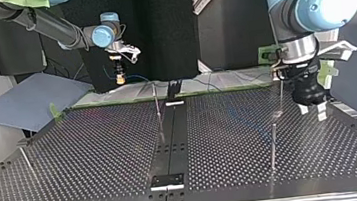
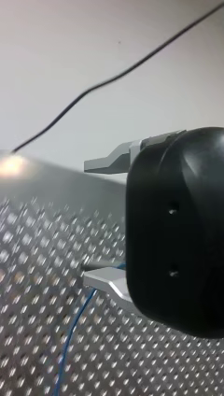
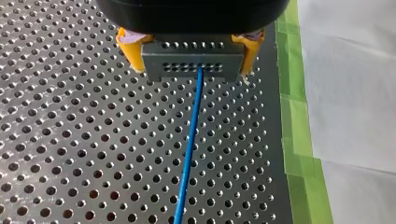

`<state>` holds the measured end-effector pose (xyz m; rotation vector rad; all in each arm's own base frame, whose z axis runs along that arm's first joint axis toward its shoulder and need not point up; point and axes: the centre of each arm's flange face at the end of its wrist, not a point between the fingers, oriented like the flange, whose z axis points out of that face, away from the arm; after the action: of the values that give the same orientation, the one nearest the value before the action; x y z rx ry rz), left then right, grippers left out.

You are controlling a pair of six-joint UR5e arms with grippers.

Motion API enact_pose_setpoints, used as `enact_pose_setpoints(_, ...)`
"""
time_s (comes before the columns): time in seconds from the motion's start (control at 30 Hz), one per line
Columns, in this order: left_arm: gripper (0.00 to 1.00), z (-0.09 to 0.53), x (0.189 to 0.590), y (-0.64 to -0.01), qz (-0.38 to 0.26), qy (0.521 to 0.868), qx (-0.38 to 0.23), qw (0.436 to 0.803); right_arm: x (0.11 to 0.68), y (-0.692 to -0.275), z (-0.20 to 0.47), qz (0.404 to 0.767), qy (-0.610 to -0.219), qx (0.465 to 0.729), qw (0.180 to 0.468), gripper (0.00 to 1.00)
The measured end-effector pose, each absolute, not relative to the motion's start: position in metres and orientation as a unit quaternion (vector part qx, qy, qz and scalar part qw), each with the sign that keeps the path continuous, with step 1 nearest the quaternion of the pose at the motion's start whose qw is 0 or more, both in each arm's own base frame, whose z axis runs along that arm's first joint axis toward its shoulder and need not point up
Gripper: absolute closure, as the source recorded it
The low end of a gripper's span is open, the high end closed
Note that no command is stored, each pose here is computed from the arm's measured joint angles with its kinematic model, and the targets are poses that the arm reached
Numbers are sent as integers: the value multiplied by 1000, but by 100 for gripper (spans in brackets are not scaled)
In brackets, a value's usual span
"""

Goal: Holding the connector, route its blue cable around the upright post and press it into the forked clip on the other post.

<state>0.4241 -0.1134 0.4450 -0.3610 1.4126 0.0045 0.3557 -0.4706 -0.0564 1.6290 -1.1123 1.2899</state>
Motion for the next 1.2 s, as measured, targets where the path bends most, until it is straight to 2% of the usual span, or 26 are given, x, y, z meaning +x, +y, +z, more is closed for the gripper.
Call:
enact_pose_setpoints(0.3,0,481,393,-123,-20,647,-133,751,356,-471,-56,505,-436,639,383,100)
enact_pose_setpoints(0.63,0,449,396,-142,-10,714,-66,697,355,-470,-57,503,-437,641,381,100)
enact_pose_setpoints(1.03,0,442,382,-142,8,755,-59,654,355,-469,-57,502,-438,641,380,100)
enact_pose_setpoints(1.2,0,456,384,-140,7,752,-63,656,356,-469,-57,503,-438,641,380,100)
